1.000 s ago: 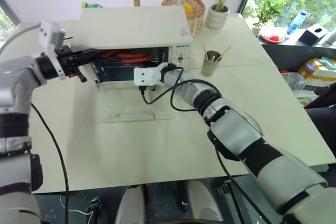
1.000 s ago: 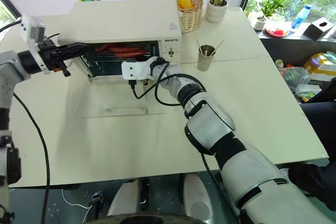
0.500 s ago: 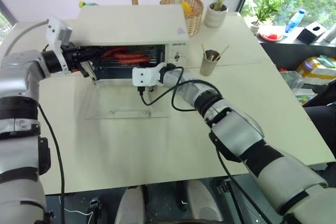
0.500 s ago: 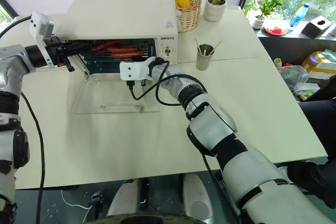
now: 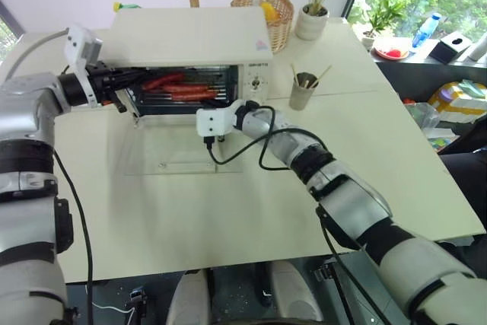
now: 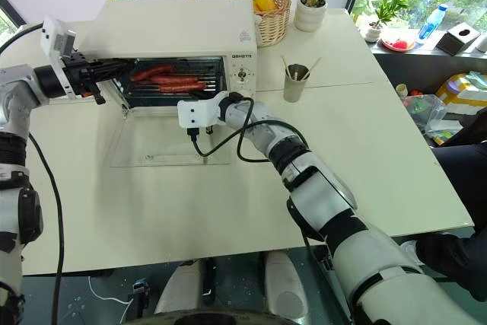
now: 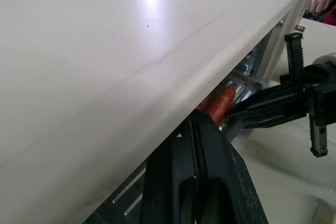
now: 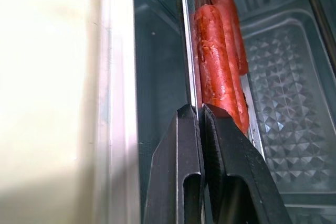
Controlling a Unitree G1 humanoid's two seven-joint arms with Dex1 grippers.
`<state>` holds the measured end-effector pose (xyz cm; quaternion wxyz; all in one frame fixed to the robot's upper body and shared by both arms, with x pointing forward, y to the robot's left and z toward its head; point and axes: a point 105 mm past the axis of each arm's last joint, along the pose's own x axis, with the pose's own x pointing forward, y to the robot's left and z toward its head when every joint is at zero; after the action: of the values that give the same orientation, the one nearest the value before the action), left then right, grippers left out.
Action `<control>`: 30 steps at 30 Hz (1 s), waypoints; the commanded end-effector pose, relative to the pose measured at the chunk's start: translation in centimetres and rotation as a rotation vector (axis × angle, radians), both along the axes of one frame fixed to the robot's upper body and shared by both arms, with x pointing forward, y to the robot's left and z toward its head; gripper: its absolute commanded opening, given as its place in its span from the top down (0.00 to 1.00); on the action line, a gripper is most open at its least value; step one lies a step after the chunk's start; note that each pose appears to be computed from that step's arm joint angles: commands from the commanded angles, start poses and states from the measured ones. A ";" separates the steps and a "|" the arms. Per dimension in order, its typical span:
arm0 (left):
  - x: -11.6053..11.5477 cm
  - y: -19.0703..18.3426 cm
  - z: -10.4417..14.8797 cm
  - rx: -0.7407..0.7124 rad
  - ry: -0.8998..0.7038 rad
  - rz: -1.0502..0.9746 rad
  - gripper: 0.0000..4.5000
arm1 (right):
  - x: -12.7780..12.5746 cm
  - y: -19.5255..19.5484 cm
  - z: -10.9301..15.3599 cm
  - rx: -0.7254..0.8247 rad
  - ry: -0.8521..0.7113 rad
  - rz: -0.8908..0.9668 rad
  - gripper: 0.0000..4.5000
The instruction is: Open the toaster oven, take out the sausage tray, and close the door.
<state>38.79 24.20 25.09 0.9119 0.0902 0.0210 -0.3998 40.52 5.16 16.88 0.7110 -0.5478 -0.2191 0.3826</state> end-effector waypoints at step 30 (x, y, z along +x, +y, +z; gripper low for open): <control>0.5 -2.4 2.0 0.011 -0.056 -0.096 1.00 | -6.1 -1.8 2.7 0.027 -0.142 0.163 1.00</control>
<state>39.41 22.18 25.49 0.8966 0.0905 0.0179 -0.4331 35.58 2.69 16.59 0.6712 -0.5611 -0.2591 0.4093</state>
